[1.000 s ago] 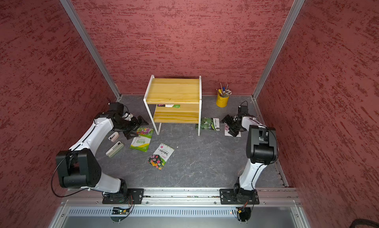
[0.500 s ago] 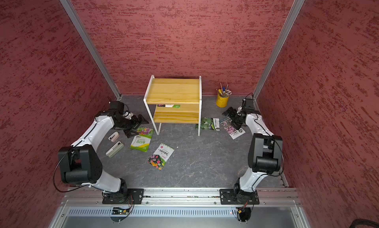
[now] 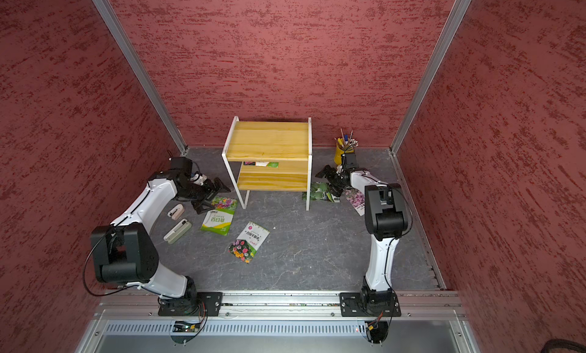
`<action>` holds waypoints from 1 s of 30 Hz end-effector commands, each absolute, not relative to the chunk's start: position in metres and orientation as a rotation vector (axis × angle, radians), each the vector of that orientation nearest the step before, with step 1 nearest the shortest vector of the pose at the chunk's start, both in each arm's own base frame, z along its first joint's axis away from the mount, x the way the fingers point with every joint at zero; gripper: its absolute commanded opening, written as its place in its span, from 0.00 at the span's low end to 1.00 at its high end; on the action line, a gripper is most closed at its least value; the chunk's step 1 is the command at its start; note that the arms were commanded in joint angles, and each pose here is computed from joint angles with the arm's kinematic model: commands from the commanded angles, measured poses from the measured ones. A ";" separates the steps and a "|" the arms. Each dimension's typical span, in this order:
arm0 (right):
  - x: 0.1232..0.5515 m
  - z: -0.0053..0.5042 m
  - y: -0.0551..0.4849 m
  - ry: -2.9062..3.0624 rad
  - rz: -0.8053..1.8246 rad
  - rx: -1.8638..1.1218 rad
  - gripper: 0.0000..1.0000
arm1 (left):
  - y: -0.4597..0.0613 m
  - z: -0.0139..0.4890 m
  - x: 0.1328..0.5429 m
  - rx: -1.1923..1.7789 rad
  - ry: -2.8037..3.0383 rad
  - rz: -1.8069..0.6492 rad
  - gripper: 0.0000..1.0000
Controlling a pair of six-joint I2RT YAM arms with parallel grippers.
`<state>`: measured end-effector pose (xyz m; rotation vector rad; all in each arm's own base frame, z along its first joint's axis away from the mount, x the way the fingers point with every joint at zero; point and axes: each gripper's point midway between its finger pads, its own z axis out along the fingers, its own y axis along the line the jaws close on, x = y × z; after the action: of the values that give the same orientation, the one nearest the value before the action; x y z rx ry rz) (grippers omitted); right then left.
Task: Take the seed bag off the shelf
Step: Adjust the seed packet at the center of the board.
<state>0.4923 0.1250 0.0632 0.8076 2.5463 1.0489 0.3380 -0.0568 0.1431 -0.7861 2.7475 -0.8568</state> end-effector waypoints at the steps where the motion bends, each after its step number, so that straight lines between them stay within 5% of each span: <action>1: 0.522 0.081 0.127 2.442 1.080 0.764 0.98 | -0.056 0.150 0.339 -0.756 2.732 -0.855 1.00; 15: 0.432 0.023 0.112 2.604 0.946 0.917 0.98 | -0.054 0.153 0.351 -0.761 2.715 -0.863 1.00; 30: 0.291 0.030 0.075 2.694 0.658 1.135 0.98 | -0.052 0.165 0.366 -0.759 2.661 -0.912 1.00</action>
<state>0.3274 0.0913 0.0441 1.0149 2.6111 0.8321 0.3516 -0.0532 0.1552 -0.7816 2.7026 -0.8846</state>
